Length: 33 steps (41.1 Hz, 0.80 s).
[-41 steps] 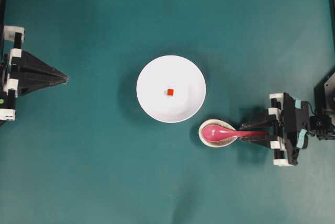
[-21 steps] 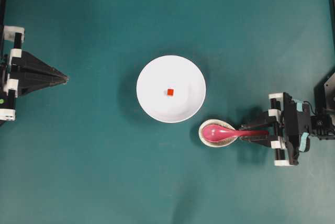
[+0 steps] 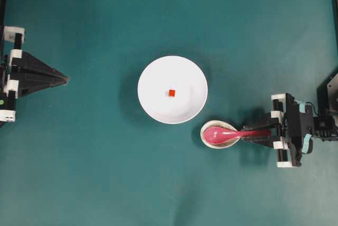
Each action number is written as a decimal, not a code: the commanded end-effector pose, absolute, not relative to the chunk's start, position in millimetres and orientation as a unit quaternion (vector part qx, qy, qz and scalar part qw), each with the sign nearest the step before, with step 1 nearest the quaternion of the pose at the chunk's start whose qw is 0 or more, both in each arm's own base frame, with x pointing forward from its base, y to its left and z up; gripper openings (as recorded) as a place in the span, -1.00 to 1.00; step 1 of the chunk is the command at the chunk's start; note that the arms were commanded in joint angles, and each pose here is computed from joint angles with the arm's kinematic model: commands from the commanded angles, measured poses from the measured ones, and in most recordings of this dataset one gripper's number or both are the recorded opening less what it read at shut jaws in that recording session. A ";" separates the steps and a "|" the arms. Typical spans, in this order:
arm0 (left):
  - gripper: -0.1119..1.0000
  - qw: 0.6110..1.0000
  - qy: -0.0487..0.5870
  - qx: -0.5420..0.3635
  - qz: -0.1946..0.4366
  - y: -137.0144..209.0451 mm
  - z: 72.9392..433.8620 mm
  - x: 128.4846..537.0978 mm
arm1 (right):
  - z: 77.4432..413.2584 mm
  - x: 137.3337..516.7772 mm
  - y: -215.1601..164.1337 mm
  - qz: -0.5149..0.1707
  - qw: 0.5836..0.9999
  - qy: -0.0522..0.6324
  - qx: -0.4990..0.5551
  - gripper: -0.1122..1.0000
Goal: Grip the spoon and scoop the red block from the bowl with right arm.
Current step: 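Close the right gripper on the pink spoon handle, then lift the spoon out of the rest and carry it over the white bowl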
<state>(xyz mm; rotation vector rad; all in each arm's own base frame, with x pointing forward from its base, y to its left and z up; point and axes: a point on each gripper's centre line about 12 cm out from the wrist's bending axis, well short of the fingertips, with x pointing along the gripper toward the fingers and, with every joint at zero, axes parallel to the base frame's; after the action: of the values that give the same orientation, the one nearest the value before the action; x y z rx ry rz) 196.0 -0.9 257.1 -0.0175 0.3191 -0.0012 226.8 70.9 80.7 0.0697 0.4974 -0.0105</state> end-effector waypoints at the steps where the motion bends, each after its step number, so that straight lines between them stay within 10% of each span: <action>1: -0.80 0.989 0.148 -0.008 -0.001 -1.1 266.4 199.2 | 91.5 231.5 74.8 0.001 0.973 0.225 0.044 -0.36; 33: -0.80 0.989 0.149 -0.007 -0.002 -1.1 265.6 199.0 | 192.1 220.6 49.4 0.037 0.974 0.180 0.130 -0.35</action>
<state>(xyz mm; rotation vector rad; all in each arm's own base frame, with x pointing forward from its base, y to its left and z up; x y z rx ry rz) 196.0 -1.2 256.9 -0.0172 0.3206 -0.0027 214.2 54.9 175.2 0.2618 0.3968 0.0837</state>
